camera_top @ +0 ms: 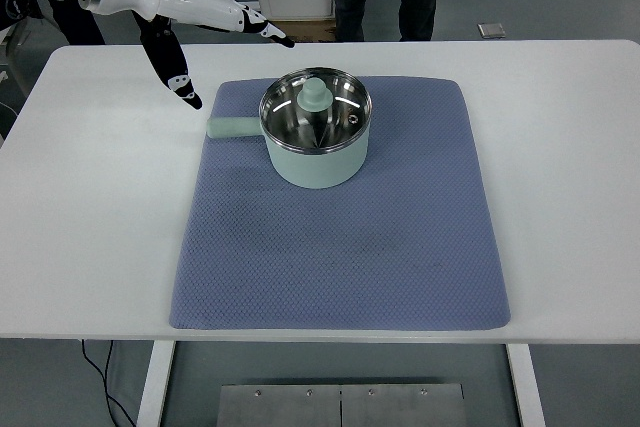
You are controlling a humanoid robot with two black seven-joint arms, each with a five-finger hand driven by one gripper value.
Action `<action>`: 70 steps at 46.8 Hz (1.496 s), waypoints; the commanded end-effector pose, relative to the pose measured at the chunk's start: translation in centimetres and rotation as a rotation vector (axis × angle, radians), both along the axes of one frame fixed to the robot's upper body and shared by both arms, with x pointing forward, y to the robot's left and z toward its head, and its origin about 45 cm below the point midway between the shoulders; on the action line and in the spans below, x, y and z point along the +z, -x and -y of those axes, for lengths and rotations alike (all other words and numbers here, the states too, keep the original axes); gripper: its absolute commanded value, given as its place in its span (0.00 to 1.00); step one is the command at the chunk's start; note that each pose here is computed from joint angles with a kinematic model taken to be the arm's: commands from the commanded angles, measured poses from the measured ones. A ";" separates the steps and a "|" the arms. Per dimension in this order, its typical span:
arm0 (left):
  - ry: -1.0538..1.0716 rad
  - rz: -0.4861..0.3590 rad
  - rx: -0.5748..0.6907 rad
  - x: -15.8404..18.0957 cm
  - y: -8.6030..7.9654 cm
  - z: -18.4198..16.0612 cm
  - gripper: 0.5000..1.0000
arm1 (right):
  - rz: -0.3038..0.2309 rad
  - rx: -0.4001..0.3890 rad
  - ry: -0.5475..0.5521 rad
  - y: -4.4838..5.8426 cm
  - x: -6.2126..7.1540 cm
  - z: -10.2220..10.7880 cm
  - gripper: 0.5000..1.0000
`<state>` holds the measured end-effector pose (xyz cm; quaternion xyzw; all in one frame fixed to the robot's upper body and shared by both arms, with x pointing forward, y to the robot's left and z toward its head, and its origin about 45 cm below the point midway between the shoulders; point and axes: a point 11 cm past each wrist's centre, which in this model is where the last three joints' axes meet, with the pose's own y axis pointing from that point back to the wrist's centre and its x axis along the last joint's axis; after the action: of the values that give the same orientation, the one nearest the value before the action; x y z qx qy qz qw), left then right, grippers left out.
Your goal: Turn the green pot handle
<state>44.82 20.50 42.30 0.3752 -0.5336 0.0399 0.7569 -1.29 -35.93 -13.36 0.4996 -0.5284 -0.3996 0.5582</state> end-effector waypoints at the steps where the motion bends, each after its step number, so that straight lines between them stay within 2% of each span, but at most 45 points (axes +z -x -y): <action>1: 0.283 -0.099 0.075 1.5 -0.5 0.6 1.00 | 0.000 0.000 0.000 0.0 0.0 0.0 1.00; 11: 0.704 -0.239 0.175 4.3 -1.8 1.2 1.00 | 0.000 0.000 0.000 0.0 0.0 0.0 1.00; 23: 1.162 -0.388 0.337 3.6 -3.8 -1.3 1.00 | -0.001 0.000 0.002 0.0 0.0 0.1 1.00; 27: 1.262 -0.389 0.387 3.3 -4.4 -2.5 1.00 | -0.001 0.000 0.002 0.0 0.0 0.1 1.00; 35: 1.380 -0.330 0.517 1.2 -5.6 -4.2 1.00 | 0.000 0.000 0.000 0.0 0.0 0.0 1.00; 36: 1.418 -0.331 0.576 -0.6 -6.0 -4.7 1.00 | -0.001 0.000 0.002 0.0 0.0 0.1 1.00; 40: 1.502 -0.366 0.635 -2.6 -6.3 -5.4 1.00 | -0.001 0.000 0.002 0.0 0.0 0.1 1.00; 45: 1.641 -0.367 0.725 -4.6 -6.6 -8.1 1.00 | -0.001 0.000 0.002 0.0 0.0 0.1 1.00; 55: 1.762 -0.422 0.809 -9.3 -7.2 -6.8 1.00 | -0.001 0.000 0.002 0.0 0.0 0.1 1.00; 60: 1.800 -0.435 0.822 -10.1 -7.4 -5.8 1.00 | -0.001 0.000 0.002 0.0 0.0 0.1 1.00; 70: 1.900 -0.411 0.866 -10.3 -8.1 -6.6 1.00 | 0.000 0.000 0.000 0.0 0.0 0.0 1.00</action>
<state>52.68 26.84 32.11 -0.2040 0.0254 0.6336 0.7458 -1.31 -35.97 -13.36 0.4991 -0.5285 -0.3995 0.5587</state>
